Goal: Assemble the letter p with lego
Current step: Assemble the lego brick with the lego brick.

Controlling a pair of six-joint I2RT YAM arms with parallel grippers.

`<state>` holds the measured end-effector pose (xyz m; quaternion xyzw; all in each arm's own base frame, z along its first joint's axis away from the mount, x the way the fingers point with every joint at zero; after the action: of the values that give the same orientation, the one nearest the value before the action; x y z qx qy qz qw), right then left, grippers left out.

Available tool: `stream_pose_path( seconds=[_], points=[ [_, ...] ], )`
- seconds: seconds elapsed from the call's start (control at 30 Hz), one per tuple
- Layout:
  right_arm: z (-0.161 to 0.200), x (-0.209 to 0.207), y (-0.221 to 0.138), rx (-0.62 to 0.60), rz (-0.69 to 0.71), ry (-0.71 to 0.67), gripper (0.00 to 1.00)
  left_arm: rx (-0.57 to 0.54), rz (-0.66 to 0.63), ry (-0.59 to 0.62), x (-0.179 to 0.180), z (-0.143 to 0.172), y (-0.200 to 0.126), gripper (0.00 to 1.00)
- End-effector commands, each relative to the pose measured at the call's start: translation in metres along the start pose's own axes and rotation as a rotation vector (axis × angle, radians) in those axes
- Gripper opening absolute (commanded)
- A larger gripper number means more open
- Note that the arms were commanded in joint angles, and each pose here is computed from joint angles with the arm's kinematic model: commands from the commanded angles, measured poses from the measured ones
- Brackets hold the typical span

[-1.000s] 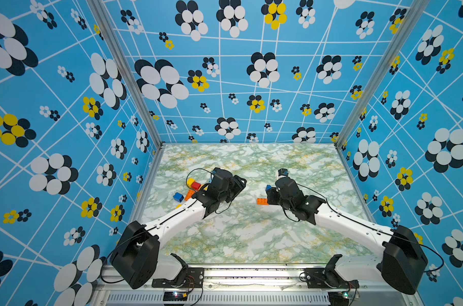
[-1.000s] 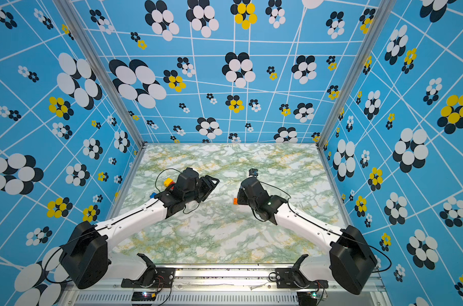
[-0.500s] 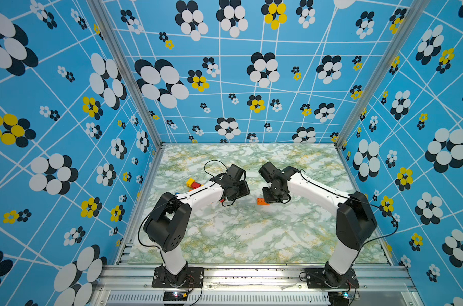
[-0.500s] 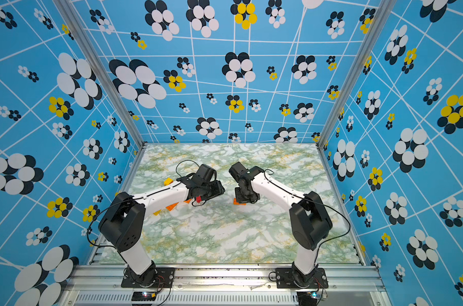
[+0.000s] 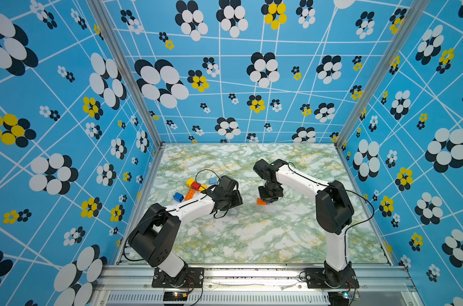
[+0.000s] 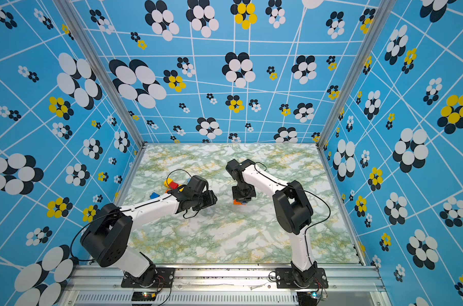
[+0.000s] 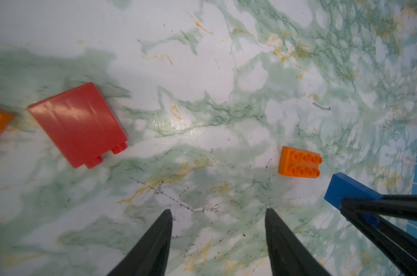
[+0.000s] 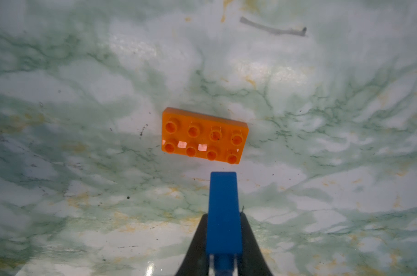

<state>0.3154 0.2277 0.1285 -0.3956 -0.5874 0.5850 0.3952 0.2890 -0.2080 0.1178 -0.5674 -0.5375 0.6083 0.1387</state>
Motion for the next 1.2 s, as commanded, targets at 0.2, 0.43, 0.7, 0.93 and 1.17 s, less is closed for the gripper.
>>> stream_pose_path(
  seconds=[0.2, 0.43, 0.7, 0.93, 1.17],
  points=[
    [-0.003, -0.008, 0.004, 0.072, -0.032, 0.086, 0.00, -0.050, 0.006, -0.003, 0.006, -0.003, -0.004, 0.66],
    [-0.010, -0.008, 0.008, 0.074, -0.031, 0.105, 0.00, -0.100, 0.015, 0.005, 0.009, -0.004, -0.012, 0.66],
    [-0.013, -0.011, 0.015, 0.092, -0.015, 0.119, 0.00, -0.119, 0.003, 0.004, 0.017, -0.002, -0.018, 0.67],
    [-0.013, -0.013, 0.022, 0.115, -0.042, 0.151, 0.00, -0.113, -0.004, -0.005, 0.022, 0.001, -0.015, 0.67],
    [-0.015, -0.016, 0.026, 0.123, -0.091, 0.187, 0.00, -0.113, -0.003, -0.003, 0.023, 0.001, -0.015, 0.67]
  ],
)
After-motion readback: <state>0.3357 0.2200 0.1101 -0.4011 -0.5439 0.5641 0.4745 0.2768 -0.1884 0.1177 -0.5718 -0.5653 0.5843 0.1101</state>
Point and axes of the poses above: each gripper's point midway between its finger pads, its own y axis out along the fingers, its own x axis along the line the jaws close on, z = x × y, the point moved 6 cm from there along -y, back along the fingers, and after that the axes turned 13 degrees about -y, right-handed, at the moved point
